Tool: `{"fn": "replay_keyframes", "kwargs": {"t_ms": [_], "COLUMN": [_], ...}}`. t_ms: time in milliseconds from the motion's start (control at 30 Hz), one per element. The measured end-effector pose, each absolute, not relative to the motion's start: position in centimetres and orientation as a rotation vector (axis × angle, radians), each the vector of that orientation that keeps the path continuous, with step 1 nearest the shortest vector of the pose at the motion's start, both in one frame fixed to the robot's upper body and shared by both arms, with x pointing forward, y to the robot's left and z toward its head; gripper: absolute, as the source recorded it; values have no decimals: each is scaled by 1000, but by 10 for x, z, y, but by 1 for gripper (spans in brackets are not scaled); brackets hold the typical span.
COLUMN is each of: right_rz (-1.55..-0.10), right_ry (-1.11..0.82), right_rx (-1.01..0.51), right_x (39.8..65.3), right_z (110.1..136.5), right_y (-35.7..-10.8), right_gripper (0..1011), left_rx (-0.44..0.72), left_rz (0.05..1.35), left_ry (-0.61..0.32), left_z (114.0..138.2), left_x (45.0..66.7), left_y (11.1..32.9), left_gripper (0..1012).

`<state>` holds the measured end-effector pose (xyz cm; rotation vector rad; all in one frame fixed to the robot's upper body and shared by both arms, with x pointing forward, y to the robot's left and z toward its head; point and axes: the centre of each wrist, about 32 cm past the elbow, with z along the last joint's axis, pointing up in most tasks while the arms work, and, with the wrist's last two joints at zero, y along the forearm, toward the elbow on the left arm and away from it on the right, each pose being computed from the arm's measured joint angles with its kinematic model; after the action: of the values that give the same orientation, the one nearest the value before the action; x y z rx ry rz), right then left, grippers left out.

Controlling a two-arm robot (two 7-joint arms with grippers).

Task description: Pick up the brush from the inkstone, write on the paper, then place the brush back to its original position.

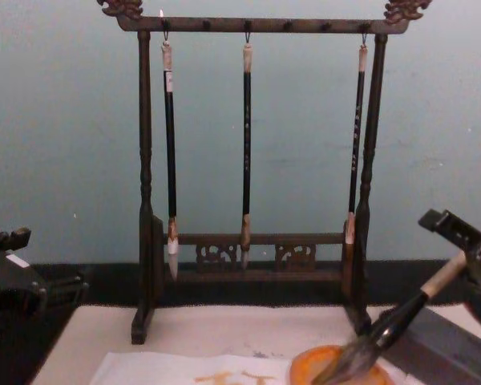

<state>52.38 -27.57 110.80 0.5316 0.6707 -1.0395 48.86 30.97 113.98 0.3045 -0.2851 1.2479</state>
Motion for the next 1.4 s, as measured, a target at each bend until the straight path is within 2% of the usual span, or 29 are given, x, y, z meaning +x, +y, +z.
{"fn": "replay_keyframes", "kwargs": {"t_ms": [733, 1400], "right_rz": [-1068, -1129], "right_ry": [693, 705], "right_rx": [518, 468], "right_x": [522, 481], "right_z": [1107, 1118], "right_y": [-280, -295], "right_gripper": [1000, 1000], "left_rx": [305, 304], "left_rz": [1248, 1248], "left_ry": [-285, -285], "left_z": [1140, 1140], "left_x": [489, 489], "left_y": [310, 310], "left_gripper": [1010, 1010]}}
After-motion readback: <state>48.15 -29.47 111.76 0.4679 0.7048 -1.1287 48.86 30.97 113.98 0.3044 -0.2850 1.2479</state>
